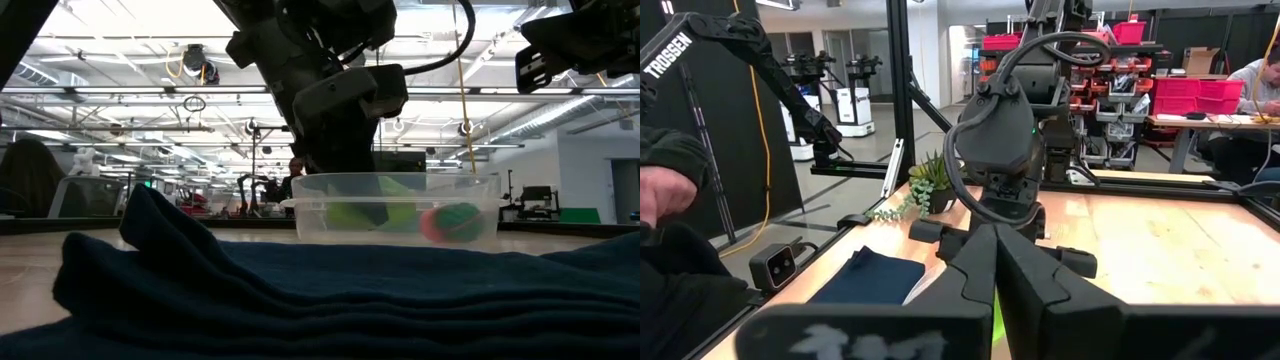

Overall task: Pick and placing Produce into tupperware
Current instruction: Put the green starfruit into the transparent bin, then put the green bell pepper into the transparent bin

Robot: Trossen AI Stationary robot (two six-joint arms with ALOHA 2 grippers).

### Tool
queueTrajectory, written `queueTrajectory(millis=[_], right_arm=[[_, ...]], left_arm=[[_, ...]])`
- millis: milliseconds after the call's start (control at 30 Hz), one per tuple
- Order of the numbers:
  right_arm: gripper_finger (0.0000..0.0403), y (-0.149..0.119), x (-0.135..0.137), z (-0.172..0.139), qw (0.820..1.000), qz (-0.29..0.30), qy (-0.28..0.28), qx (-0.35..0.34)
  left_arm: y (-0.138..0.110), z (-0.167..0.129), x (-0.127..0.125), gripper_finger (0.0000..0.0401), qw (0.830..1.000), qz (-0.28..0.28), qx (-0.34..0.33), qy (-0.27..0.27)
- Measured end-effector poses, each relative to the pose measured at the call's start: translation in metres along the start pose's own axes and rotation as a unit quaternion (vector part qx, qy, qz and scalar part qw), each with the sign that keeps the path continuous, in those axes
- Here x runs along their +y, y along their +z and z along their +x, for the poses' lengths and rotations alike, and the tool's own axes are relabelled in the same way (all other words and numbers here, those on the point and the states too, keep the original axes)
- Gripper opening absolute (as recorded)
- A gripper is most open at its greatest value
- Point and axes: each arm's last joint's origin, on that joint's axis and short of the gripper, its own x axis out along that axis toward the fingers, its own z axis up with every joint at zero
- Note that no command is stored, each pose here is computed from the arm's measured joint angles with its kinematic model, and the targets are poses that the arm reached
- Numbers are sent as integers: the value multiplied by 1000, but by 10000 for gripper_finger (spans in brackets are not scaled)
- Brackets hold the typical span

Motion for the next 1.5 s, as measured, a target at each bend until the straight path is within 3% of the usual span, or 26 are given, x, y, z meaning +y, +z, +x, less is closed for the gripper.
queueTrajectory(millis=[367,833,1000,1267,1500], right_arm=[[0,0,0,0,1000,0,0,0],[0,0,0,0,1000,-1,0,3],[0,-2,0,0,1000,1,0,8],[0,-2,0,1,1000,0,0,10],[0,-2,0,1,1000,-1,0,10]], left_arm=[[3,0,-1,297,1000,11,-14,-7],[25,-44,-5,288,998,62,13,18],[29,-56,1,223,998,57,14,35],[24,-58,2,24,997,64,43,13],[22,-73,0,4,993,102,55,31]])
